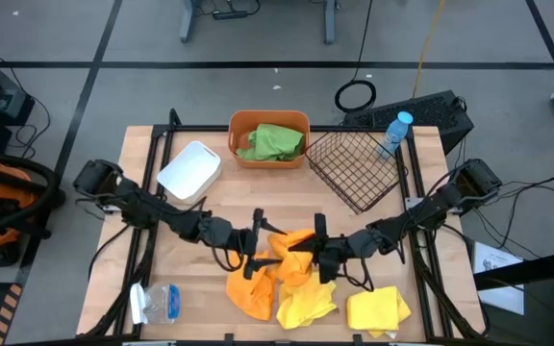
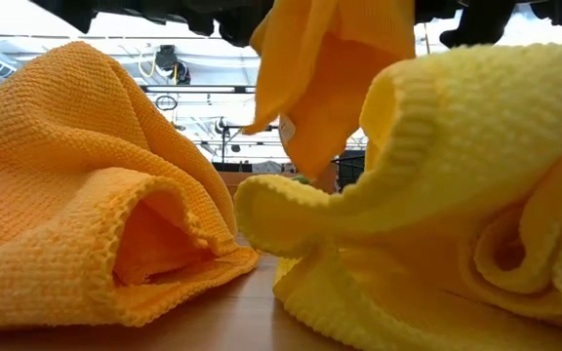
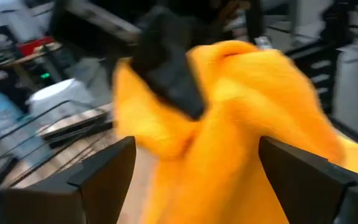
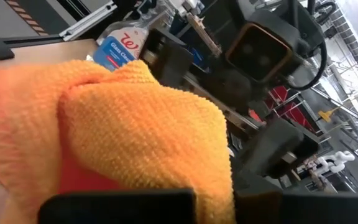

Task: Sort microfiber towel by color & place in baskets
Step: Put the top orange towel into the wire basket

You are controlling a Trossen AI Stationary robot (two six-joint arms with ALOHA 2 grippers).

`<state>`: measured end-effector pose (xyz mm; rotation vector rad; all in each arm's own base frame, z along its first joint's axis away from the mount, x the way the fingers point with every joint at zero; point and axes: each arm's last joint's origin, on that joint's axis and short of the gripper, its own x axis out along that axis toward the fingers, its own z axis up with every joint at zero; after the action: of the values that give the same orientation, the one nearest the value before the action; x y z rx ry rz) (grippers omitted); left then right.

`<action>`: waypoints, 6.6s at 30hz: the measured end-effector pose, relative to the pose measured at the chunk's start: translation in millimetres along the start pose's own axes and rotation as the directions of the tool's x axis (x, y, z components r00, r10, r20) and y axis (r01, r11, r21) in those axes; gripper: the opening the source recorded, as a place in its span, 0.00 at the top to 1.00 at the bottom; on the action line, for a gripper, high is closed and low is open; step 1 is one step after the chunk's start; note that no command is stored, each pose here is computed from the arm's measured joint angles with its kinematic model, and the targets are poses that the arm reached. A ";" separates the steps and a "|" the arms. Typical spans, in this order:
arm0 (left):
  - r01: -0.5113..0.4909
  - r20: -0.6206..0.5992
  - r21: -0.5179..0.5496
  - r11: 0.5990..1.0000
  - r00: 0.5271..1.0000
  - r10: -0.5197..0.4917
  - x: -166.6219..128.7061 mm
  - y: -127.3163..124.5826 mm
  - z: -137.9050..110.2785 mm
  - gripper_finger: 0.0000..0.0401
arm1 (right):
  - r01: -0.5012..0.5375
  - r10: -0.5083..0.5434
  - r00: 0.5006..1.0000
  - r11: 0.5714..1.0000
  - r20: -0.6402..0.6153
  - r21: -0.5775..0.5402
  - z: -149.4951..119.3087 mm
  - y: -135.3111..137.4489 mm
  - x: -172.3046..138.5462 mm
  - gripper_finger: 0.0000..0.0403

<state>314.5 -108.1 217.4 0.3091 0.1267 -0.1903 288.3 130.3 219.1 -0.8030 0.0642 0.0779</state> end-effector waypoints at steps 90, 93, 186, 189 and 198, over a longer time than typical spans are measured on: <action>-0.173 -0.265 -0.095 0.980 0.954 0.143 -35.1 31.6 5.1 0.99 | 0.554 -0.239 0.819 0.569 -0.522 0.608 -19.6 7.6 62.6 0.54; -0.169 -0.264 -0.096 0.981 0.954 0.139 -35.1 31.5 5.1 0.99 | 0.491 -0.183 0.854 0.593 -0.487 0.638 -21.2 5.2 65.6 0.80; -0.142 -0.306 -0.226 0.964 0.950 0.068 -29.5 45.3 -8.8 0.23 | 0.726 0.028 0.647 0.282 -0.762 0.627 -153.1 -129.1 -130.4 0.64; -0.142 -0.306 -0.225 0.964 0.950 0.068 -29.5 45.3 -8.8 0.23 | 0.722 0.090 0.628 0.305 -0.773 0.621 -155.0 -121.0 -127.1 0.82; -0.136 -0.303 -0.224 0.965 0.951 0.064 -29.5 43.2 -8.1 0.23 | 0.829 0.132 0.442 0.318 -0.887 0.460 -189.1 -113.8 -113.4 0.96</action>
<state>293.9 -60.3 226.8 0.0966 0.4256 -0.0245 180.9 -89.8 179.4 0.4126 0.7715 -0.8740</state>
